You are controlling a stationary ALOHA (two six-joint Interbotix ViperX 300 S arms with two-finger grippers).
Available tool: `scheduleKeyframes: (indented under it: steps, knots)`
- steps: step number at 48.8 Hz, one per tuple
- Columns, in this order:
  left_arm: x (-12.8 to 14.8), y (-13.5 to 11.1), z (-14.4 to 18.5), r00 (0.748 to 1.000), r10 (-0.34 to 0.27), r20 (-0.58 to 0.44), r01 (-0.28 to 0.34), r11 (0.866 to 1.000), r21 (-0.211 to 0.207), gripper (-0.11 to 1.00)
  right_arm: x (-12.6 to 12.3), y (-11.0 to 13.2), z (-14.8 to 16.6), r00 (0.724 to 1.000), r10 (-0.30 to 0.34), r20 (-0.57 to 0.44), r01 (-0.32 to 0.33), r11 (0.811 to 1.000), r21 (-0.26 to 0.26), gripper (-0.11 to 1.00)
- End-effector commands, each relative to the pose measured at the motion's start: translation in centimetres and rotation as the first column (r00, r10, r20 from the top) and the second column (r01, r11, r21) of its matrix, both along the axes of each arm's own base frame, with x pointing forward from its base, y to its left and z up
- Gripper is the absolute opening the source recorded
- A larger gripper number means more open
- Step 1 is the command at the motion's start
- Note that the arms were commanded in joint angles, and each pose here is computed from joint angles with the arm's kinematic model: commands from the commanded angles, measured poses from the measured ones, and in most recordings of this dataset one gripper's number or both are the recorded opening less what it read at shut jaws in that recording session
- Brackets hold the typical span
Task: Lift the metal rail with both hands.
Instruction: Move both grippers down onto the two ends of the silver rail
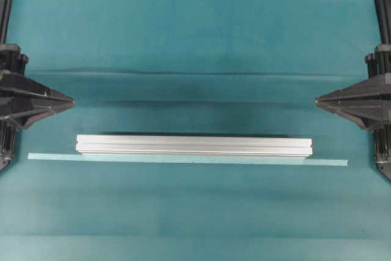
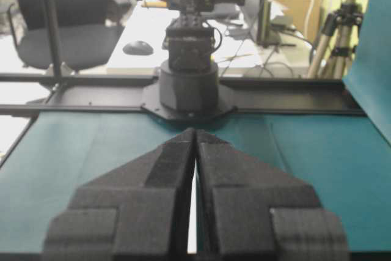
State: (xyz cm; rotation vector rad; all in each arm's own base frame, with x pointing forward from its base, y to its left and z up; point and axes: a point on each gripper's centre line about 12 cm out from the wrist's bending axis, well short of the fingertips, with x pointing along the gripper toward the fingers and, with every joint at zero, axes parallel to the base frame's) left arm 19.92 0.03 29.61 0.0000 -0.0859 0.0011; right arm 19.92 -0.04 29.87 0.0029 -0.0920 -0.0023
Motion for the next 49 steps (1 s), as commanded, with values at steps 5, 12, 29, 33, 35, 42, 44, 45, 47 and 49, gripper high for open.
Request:
scheduleKeyframes:
  steps: [5,12,29,33,35,42,44,45,47,49]
  knots:
    - [1.5,-0.1,-0.1,0.996,-0.011,-0.087,0.007,0.999,-0.049,0.06,0.8,-0.5,-1.5,0.995,-0.023,-0.101,0.032,0.995,0.092,0.12]
    - [2.6,-0.2,-0.1,0.982,-0.014,-0.187,0.004,0.999,-0.054,-0.02,1.4,-0.8,-3.1,0.970,-0.020,-0.244,0.079,0.969,0.233,0.01]
    - [5.8,-0.2,-2.5,0.883,-0.009,-0.468,-0.019,0.998,-0.056,-0.02,4.6,-0.6,-6.2,0.767,0.035,-0.641,0.202,0.935,0.293,0.01]
    - [6.5,-0.2,-3.1,0.857,-0.009,-0.515,-0.023,0.998,-0.056,-0.02,5.6,-0.6,-6.3,0.727,0.043,-0.686,0.214,0.934,0.285,0.01]
    - [6.8,-0.2,-3.4,0.844,-0.009,-0.536,-0.026,0.998,-0.056,-0.02,6.0,-0.6,-6.3,0.706,0.048,-0.706,0.219,0.934,0.282,0.01]
    - [8.1,-0.1,-3.9,0.795,-0.007,-0.606,-0.034,0.998,-0.057,-0.02,7.7,-0.5,-6.7,0.636,0.061,-0.769,0.234,0.935,0.268,0.01]
    - [8.4,-0.1,-3.9,0.780,-0.007,-0.626,-0.036,0.998,-0.056,-0.02,8.3,-0.4,-7.0,0.604,0.067,-0.794,0.239,0.936,0.261,0.01]
    - [8.6,-0.1,-4.0,0.770,-0.007,-0.638,-0.037,0.998,-0.055,-0.02,8.5,-0.4,-7.1,0.590,0.070,-0.804,0.241,0.936,0.258,0.01]
    - [9.0,-0.1,-4.1,0.752,-0.007,-0.659,-0.039,0.998,-0.055,-0.02,9.1,-0.4,-7.3,0.561,0.075,-0.824,0.245,0.936,0.252,0.01]
    - [9.4,-0.1,-4.1,0.734,-0.005,-0.679,-0.041,0.998,-0.052,-0.02,9.5,-0.3,-7.5,0.527,0.081,-0.846,0.248,0.937,0.245,0.01]
